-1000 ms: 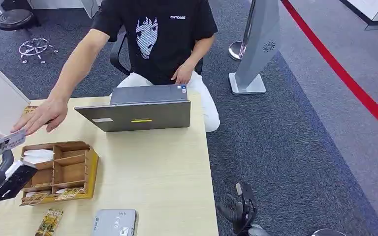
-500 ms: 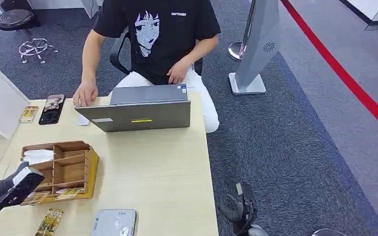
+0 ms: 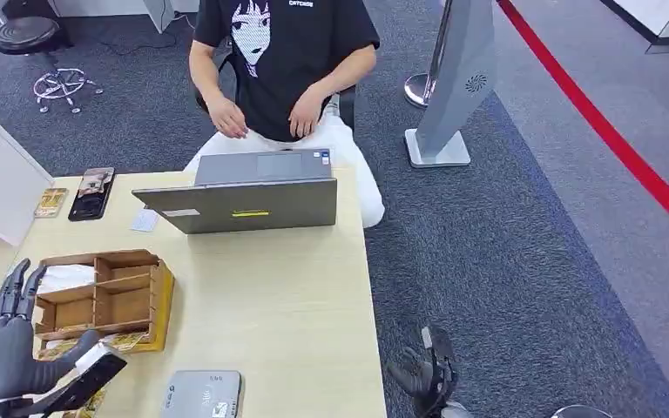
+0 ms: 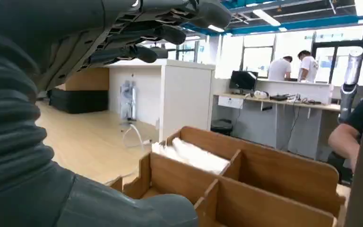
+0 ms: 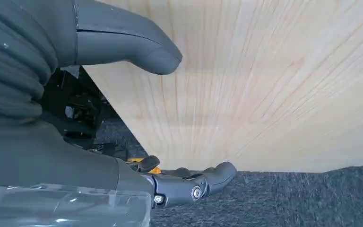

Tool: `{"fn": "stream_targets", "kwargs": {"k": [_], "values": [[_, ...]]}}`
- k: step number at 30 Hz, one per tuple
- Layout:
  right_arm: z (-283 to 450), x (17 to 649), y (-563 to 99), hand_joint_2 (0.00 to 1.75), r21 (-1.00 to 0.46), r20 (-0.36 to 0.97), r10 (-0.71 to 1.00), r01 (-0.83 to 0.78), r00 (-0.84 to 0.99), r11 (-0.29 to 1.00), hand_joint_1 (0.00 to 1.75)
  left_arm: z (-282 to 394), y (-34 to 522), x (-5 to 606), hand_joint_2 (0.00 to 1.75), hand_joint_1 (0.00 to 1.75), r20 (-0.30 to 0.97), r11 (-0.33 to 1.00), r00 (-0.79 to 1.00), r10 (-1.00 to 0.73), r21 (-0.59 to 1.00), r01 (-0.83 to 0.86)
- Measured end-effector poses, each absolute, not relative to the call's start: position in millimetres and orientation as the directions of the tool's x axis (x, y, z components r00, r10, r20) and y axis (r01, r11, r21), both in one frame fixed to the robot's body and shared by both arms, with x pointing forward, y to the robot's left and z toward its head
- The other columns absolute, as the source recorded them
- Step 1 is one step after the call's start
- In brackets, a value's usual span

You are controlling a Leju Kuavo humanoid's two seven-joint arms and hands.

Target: Pass the card to the sensor for recognition and then transmit it.

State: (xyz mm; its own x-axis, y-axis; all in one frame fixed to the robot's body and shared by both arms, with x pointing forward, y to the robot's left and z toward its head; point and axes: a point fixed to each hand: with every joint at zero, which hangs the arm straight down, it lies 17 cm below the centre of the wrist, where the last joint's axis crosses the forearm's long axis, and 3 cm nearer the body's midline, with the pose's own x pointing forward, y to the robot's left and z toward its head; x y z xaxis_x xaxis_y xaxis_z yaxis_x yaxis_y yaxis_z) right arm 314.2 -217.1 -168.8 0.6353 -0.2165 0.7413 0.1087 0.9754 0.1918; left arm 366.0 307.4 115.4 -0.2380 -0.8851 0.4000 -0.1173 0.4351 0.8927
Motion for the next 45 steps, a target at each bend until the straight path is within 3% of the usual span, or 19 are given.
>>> {"fn": "stream_targets", "kwargs": {"k": [11,18,22,26,30,45], "values": [[-171.8,305.0,-229.6,1.75,0.183,0.742,-0.243,0.16,0.625,0.97,0.0,120.3,310.1,320.5,1.75,0.0,0.479,0.507,-0.173,-0.86,0.842,-0.186],[-170.3,303.4,-236.9,1.75,0.179,0.749,-0.246,0.169,0.615,0.969,0.0,106.7,309.7,307.3,1.75,0.0,0.491,0.506,-0.133,-0.861,0.854,-0.123],[-170.0,303.9,-236.8,1.75,0.177,0.747,-0.242,0.165,0.619,0.97,0.0,93.7,313.5,306.7,1.75,0.0,0.412,0.42,-0.115,-0.904,0.905,-0.065],[-169.5,304.7,-234.9,1.75,0.175,0.748,-0.231,0.151,0.622,0.973,0.0,86.7,318.2,313.5,1.75,0.0,0.213,0.22,-0.127,-0.969,0.974,-0.047],[-168.2,306.2,-232.7,1.75,0.181,0.75,-0.229,0.14,0.621,0.973,0.0,86.9,312.6,324.1,1.75,0.0,0.119,0.132,-0.185,-0.976,0.99,-0.056],[-165.3,311.6,-221.8,1.75,0.185,0.755,-0.206,0.098,0.622,0.978,0.0,72.8,287.3,365.1,1.75,0.0,-0.029,-0.018,-0.316,-0.948,0.999,-0.039]]}}
